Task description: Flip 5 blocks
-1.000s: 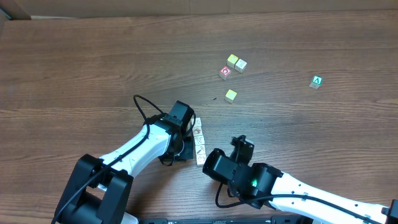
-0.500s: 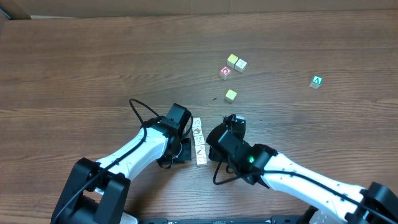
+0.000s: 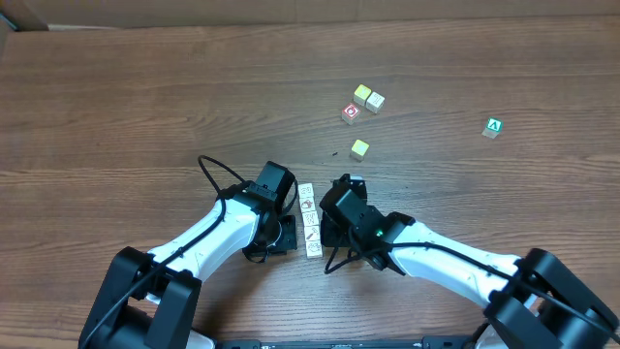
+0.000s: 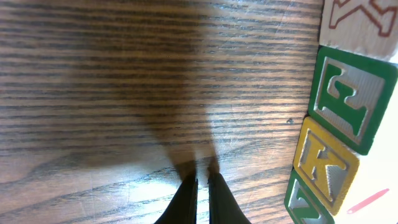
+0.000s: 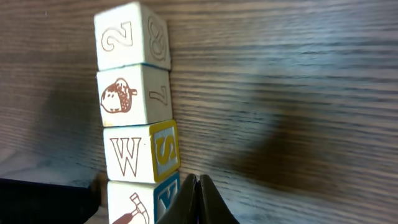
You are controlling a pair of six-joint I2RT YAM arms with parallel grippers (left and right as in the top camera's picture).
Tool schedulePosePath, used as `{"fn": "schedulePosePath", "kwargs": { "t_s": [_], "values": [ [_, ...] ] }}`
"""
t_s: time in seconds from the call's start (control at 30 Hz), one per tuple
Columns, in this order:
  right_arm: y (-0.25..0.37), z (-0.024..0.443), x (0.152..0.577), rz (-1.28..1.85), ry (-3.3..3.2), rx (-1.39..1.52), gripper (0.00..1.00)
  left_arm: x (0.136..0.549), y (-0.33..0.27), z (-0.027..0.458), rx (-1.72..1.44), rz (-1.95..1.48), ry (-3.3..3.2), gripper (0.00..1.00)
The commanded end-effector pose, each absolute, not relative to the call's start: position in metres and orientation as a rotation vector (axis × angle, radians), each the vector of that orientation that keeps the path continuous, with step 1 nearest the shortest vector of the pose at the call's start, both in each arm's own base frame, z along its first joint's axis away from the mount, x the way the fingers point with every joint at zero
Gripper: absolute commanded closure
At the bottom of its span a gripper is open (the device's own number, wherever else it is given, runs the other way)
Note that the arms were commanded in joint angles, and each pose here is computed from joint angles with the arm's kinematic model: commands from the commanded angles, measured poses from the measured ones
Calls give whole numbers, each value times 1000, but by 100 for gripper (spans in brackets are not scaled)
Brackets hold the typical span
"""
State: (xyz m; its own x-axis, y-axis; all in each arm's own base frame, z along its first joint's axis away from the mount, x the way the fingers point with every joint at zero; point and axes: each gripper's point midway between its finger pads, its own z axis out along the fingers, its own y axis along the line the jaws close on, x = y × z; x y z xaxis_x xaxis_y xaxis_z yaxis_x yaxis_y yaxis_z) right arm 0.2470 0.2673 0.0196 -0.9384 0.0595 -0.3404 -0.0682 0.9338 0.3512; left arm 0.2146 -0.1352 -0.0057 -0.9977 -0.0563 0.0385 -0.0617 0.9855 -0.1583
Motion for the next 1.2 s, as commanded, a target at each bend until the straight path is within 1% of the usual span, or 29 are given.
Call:
{"fn": "schedulePosePath", "kwargs": {
  "t_s": [0.0, 0.1, 1.17],
  "values": [
    [271, 11, 243, 542, 2770, -54, 96, 193, -111, -27, 139, 91, -3035, 96],
    [276, 11, 244, 567, 2761, -96, 96, 193, -111, -27, 138, 91, -3035, 95],
    [281, 15, 248, 597, 2734, -97, 96, 195, -112, -27, 137, 96, -3042, 96]
  ]
}}
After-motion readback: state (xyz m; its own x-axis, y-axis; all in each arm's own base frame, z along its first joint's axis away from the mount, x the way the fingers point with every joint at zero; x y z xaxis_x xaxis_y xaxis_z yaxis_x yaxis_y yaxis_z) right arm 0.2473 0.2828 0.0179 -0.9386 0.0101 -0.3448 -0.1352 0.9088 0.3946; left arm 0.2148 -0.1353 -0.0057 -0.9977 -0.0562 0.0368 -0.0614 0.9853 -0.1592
